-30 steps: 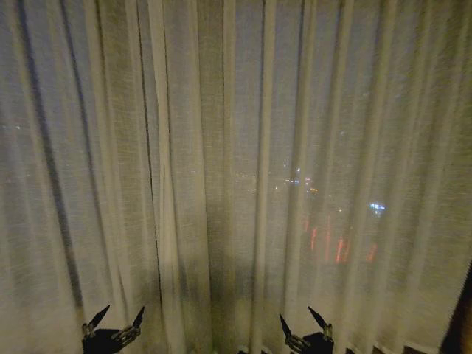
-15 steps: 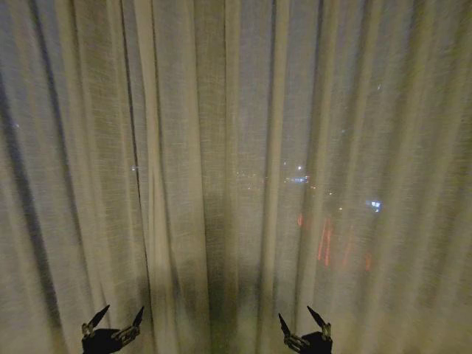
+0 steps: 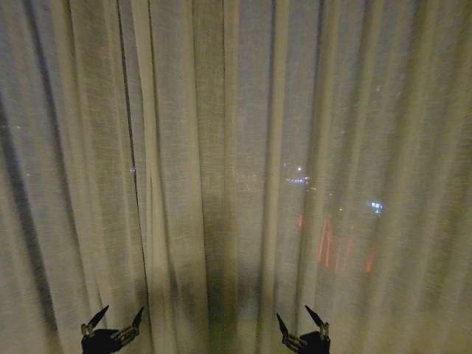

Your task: Open the curtains by pulling them apart, changing their state from closed to fully open.

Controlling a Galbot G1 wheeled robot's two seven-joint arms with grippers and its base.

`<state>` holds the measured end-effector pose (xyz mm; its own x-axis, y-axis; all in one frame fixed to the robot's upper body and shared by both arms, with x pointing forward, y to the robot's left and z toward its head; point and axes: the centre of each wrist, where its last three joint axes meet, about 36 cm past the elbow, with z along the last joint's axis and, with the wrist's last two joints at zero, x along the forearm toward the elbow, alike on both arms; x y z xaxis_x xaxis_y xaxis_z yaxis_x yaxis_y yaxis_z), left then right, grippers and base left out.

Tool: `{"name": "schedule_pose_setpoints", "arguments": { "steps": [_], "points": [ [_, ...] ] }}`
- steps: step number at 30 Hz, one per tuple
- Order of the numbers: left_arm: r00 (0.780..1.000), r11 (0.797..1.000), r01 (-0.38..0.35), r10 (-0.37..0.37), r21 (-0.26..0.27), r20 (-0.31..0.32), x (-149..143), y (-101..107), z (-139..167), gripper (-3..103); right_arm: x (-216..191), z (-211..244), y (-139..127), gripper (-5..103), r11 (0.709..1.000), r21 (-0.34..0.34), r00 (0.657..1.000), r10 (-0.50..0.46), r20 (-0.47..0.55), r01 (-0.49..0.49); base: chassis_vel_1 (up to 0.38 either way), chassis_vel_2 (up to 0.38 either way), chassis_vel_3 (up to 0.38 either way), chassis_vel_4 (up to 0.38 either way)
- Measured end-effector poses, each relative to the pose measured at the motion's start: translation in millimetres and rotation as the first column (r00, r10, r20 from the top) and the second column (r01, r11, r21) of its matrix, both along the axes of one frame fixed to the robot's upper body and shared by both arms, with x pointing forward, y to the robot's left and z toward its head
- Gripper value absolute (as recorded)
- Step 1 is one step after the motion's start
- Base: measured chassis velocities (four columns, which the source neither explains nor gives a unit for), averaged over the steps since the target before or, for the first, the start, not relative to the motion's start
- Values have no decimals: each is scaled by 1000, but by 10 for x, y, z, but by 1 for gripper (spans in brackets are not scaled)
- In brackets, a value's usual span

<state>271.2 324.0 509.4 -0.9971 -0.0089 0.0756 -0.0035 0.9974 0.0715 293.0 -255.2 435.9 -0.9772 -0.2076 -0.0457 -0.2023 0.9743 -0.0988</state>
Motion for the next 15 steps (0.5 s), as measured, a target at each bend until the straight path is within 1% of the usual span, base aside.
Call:
{"name": "schedule_pose_setpoints", "arguments": {
  "steps": [8, 12, 15],
  "points": [
    [1000, 1000, 2, -2, -2, -1, 1, -6, -7, 100, -31, -41, 44, 100, 1000, -14, 1000, 9, -8, -9, 5, 8, -8, -3],
    [1000, 1000, 1, -1, -2, -1, 0, -5, -7, 100, -19, -48, 46, 100, 1000, -14, 1000, 7, -7, -7, 104, 75, -75, -86],
    [1000, 1000, 0, 0, -1, -1, -2, -7, -4, 100, -3, -43, 47, 100, 1000, -14, 1000, 5, -3, -5, 143, 147, -119, -152]
  ]
}}
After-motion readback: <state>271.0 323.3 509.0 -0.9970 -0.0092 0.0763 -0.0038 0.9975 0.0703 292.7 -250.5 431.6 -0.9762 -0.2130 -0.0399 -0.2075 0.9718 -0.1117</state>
